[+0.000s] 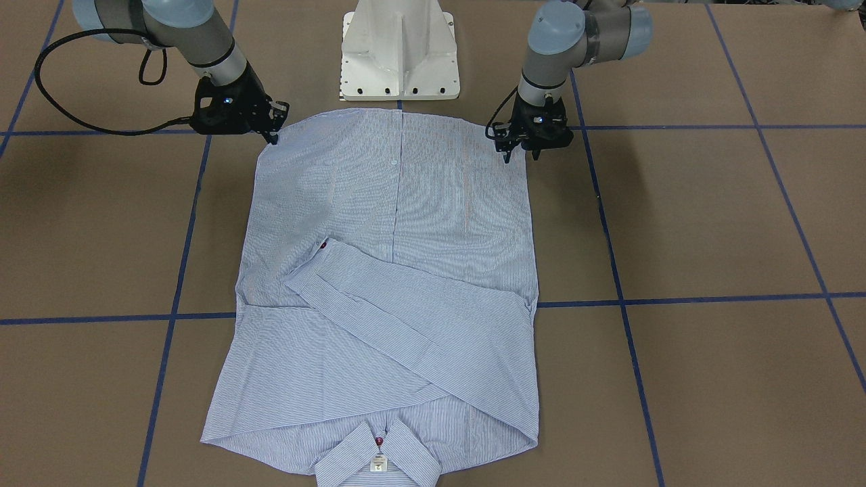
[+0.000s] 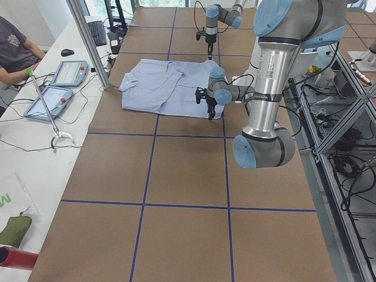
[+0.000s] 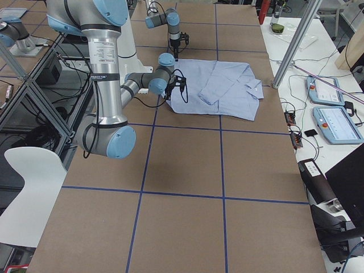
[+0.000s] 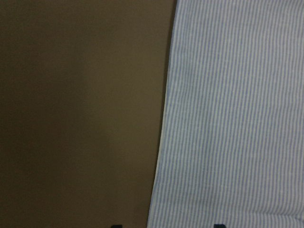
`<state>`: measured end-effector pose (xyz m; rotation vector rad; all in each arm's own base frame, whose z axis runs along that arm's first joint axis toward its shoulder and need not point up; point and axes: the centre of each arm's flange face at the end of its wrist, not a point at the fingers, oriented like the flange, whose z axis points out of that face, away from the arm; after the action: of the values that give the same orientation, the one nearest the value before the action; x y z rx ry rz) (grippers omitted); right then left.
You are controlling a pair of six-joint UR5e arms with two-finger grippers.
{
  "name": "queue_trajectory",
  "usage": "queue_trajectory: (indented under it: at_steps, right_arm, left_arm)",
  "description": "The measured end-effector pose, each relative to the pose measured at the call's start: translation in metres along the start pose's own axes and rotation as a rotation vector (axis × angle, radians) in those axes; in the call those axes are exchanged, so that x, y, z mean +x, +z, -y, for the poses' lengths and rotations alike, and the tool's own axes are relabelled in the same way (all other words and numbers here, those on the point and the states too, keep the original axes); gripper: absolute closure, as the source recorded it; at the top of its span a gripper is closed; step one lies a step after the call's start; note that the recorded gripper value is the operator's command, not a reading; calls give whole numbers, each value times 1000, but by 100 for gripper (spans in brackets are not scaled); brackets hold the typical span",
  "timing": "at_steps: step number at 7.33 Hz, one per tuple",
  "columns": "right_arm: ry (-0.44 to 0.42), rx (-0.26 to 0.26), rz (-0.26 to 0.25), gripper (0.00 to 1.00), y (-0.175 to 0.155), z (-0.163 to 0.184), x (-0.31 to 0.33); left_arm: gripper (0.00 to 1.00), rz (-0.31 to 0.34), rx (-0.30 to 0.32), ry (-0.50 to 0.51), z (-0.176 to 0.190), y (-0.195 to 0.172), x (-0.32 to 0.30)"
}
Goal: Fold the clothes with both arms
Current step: 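Grasp the hem corners nearest the robot with both grippers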
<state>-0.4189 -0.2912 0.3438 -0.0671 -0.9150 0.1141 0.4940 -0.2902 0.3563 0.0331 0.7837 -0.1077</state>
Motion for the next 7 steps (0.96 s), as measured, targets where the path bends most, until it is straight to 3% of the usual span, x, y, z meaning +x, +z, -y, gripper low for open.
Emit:
queue_trajectory:
  at_steps: [7]
  right_arm:
    - [8,11,-1,100,-3,6,2]
  left_arm:
    - [40,-3,-4,3,-2,0,2]
